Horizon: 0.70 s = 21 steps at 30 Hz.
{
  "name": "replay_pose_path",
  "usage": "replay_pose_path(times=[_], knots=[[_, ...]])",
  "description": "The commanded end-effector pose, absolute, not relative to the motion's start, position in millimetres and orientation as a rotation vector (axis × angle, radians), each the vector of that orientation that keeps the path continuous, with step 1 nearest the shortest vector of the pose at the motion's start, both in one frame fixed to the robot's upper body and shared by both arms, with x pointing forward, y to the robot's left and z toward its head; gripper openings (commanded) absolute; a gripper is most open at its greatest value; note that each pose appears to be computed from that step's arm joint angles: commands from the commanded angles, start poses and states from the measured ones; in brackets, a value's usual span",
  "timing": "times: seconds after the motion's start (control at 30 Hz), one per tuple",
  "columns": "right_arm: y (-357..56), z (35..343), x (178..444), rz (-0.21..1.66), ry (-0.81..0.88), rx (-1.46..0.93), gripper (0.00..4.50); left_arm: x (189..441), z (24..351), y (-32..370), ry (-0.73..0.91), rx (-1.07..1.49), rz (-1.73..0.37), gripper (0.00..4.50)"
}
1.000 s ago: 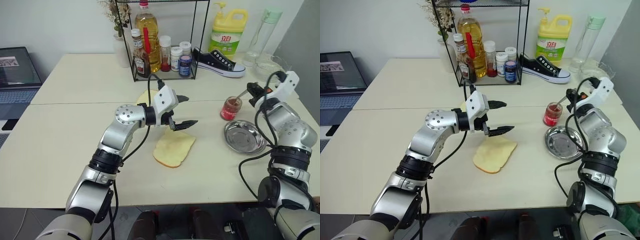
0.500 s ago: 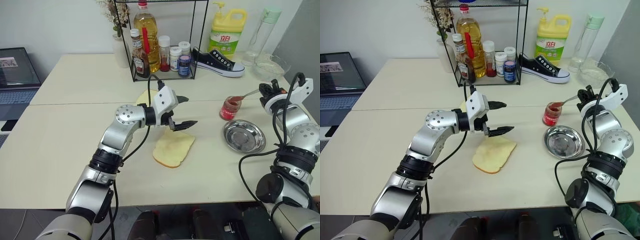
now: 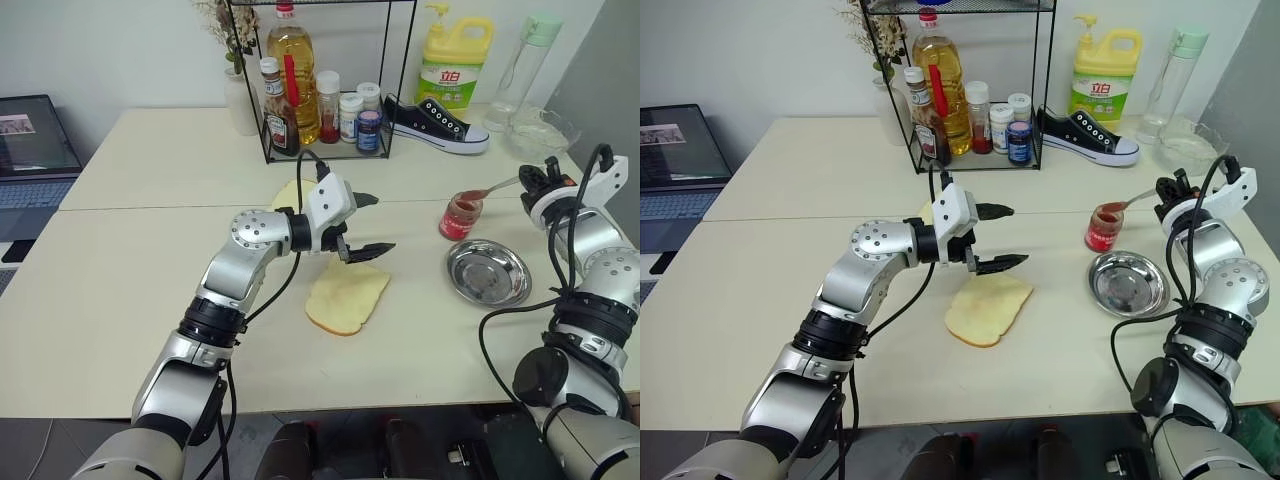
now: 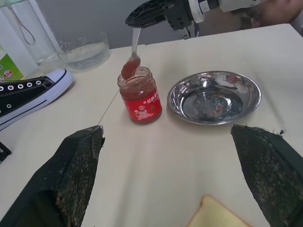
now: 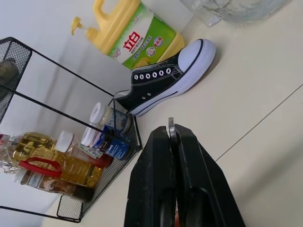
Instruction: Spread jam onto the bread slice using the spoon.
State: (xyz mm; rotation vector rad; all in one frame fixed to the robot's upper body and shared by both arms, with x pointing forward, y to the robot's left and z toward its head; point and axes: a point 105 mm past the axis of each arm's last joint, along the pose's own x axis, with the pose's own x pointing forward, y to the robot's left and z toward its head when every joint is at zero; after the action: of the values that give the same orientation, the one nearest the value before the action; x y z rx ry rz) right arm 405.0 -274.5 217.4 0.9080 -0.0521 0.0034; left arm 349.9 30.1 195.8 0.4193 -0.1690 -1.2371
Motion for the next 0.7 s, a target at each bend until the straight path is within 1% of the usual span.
replay_pose_path(times=[0.03, 0.2, 0.3, 0.37, 0.47, 0.6, 0.7], knots=[[-284.2, 250.7, 394.4, 0.033, -0.172, 0.921, 0.01, 349.0, 214.2, 32.3, -0.238, 0.427, -1.23, 4.5], [-280.8, 263.0, 387.2, 0.074, -0.206, 0.937, 0.01, 350.1, 214.9, 34.9, -0.235, 0.42, -1.228, 4.5], [-256.8, 277.3, 378.6, 0.177, -0.211, 0.878, 0.01, 349.4, 216.4, 50.5, -0.212, 0.384, -1.216, 4.5], [-235.6, 284.5, 372.1, 0.256, -0.201, 0.826, 0.01, 344.1, 212.9, 66.2, -0.181, 0.368, -1.216, 4.5], [-212.5, 286.4, 364.8, 0.332, -0.175, 0.761, 0.01, 336.1, 208.1, 82.6, -0.14, 0.345, -1.211, 4.5], [-166.5, 282.9, 353.8, 0.482, -0.112, 0.713, 0.01, 313.8, 193.5, 109.1, -0.063, 0.333, -1.195, 4.5], [-135.6, 273.7, 347.1, 0.579, -0.055, 0.695, 0.01, 292.4, 181.1, 120.7, -0.011, 0.319, -1.188, 4.5]])
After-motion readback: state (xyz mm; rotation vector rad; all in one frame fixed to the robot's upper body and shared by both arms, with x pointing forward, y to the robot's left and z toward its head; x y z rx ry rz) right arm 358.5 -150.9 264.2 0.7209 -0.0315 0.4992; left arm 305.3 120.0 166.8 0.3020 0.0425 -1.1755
